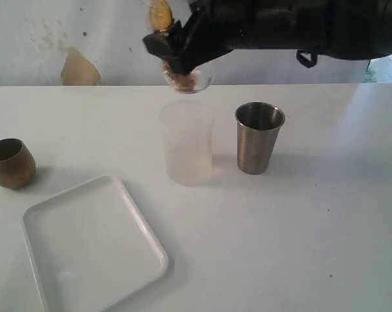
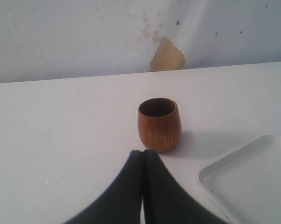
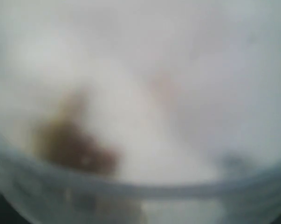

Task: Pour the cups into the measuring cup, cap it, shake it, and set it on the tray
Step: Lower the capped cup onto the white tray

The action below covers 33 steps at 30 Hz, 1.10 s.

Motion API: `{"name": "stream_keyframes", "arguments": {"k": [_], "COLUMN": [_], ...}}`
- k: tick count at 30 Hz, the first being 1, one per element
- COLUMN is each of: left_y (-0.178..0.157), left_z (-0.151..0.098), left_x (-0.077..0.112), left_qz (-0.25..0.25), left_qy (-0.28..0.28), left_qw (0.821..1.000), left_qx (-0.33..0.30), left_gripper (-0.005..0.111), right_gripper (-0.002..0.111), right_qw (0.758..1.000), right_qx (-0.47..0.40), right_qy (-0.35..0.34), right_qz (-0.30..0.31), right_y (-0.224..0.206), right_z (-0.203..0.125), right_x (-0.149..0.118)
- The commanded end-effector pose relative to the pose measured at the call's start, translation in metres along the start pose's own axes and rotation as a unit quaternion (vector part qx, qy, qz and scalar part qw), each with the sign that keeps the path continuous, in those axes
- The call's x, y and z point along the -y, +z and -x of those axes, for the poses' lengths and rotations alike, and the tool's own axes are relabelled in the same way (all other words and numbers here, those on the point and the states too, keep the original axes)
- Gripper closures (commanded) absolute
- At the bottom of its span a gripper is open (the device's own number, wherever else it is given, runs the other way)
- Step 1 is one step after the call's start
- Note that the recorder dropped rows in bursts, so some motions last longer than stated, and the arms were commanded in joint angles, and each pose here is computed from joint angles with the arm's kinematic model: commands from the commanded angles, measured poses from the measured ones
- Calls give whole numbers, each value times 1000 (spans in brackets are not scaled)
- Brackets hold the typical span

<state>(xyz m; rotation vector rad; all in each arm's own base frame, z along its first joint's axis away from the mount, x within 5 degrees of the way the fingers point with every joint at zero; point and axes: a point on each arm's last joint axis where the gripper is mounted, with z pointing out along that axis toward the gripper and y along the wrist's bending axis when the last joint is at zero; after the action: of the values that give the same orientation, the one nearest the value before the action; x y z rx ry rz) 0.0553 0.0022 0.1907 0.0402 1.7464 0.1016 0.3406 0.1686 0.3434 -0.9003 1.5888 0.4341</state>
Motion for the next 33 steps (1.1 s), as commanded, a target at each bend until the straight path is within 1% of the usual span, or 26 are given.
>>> {"name": "stream_keyframes", "arguments": {"k": [1,5,9,11,13,16,20,22,25,28,33], "left_y": [0,0,0,0,0,0,0,0,0,0,0], "left_z": [-1,-1,-1,-1,-1,-1,-1,-1,-1,-1,-1], "left_x": [0,0,0,0,0,0,0,0,0,0,0], "left_qz": [1,1,1,1,1,1,1,1,1,1,1], "left_qy": [0,0,0,0,0,0,0,0,0,0,0], "left_qw": [1000,1000,1000,1000,1000,1000,1000,1000,1000,1000,1000], "left_qx": [3,3,3,3,3,3,3,3,3,3,3], "left_gripper": [107,107,107,107,107,107,107,107,107,107,107], "right_gripper": [108,108,108,108,108,108,108,108,108,108,108], "right_qw": [984,974,951,940,939,944,948,945,944,940,933], "right_qx": [89,96,107,114,107,78,56,49,27,15,-6], "right_qy": [87,95,118,112,108,87,78,66,73,32,32], "right_qz": [125,181,265,301,309,307,305,317,319,339,358], "right_y": [-8,-11,-18,-21,-20,-15,-6,2,20,36,58], "right_z": [11,4,-5,-10,-17,-24,-31,-37,-50,-67,-85], "right_x": [-23,-36,-53,-64,-73,-84,-101,-113,-131,-150,-163]}}
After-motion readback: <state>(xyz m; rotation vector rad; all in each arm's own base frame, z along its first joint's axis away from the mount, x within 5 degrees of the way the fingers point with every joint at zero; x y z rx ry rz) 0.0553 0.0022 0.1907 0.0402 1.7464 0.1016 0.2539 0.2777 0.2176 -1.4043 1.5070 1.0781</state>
